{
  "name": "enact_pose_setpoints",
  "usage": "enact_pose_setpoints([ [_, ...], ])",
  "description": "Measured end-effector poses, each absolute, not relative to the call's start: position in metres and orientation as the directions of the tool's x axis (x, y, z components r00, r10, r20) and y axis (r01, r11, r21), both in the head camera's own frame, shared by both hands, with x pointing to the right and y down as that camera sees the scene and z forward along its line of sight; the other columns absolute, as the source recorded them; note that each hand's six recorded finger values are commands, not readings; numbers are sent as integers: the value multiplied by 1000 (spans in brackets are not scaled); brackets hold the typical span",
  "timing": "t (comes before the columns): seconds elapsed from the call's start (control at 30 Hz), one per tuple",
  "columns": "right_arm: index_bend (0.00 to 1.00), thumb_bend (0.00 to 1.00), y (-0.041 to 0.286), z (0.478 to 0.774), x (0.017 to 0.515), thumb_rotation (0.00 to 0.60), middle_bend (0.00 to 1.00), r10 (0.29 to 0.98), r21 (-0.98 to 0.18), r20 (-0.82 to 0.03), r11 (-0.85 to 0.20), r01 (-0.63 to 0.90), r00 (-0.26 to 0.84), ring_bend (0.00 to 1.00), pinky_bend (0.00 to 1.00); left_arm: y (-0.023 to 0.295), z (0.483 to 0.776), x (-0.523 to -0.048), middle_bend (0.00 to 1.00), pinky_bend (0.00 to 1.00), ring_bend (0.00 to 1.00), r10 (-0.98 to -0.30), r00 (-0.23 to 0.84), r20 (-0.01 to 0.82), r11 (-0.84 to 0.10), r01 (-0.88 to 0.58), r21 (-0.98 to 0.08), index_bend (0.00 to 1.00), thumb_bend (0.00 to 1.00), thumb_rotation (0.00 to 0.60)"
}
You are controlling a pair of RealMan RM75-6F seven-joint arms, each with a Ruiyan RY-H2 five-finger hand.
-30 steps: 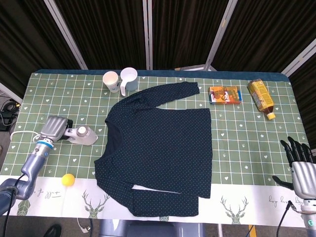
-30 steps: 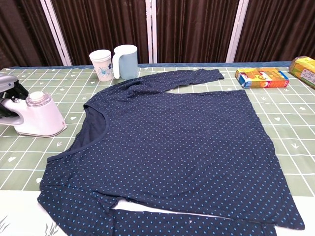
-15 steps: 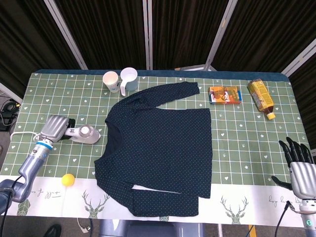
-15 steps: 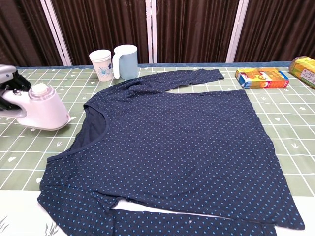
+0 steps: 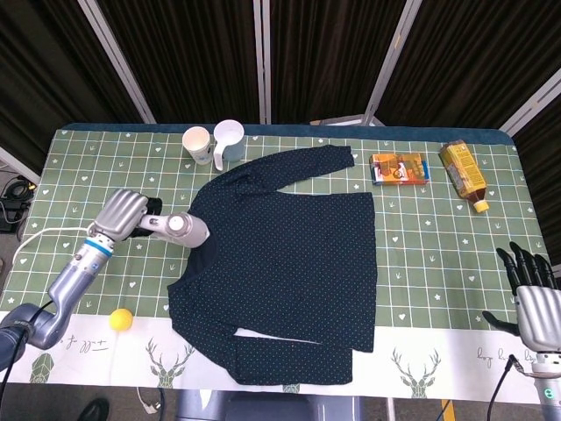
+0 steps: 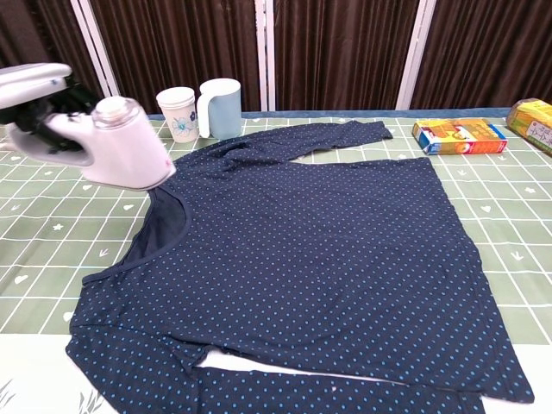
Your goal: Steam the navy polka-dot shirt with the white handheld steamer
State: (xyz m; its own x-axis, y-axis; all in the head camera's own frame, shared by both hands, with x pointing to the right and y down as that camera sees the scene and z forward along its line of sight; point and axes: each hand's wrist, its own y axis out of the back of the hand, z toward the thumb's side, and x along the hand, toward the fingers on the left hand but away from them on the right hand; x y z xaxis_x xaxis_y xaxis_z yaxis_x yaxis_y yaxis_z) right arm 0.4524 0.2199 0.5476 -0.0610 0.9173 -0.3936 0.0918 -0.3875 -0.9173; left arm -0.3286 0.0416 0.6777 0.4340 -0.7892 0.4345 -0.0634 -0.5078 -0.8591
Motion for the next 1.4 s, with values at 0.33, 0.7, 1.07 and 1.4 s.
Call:
enact_pose_setpoints([
  [0.33, 0, 0, 217, 551, 461, 600, 0, 910, -914, -402, -394, 93, -96, 0, 0, 29, 690, -249, 930, 1000, 866, -721, 515, 464, -554, -25, -832, 1000, 730, 600],
  [0.7, 0, 0, 216, 553, 469, 600, 0, 905, -911, -409, -398, 103, -118, 0, 0, 47, 725, -199, 930, 1000, 866, -671, 545, 504, -594, 12, -804, 1000, 728, 600],
  [1.07, 0, 0, 215, 550, 473, 600, 0, 907, -912, -405, -390, 125, -119, 0, 0, 69, 742, -182, 930, 1000, 866, -634, 567, 526, -613, 47, -789, 1000, 727, 600],
  [1.4, 0, 0, 215, 548, 473, 600, 0, 909, -913, -402, -387, 129, -113, 0, 0, 85, 743, -172, 930, 1000, 866, -612, 592, 525, -618, 56, -784, 1000, 727, 600],
])
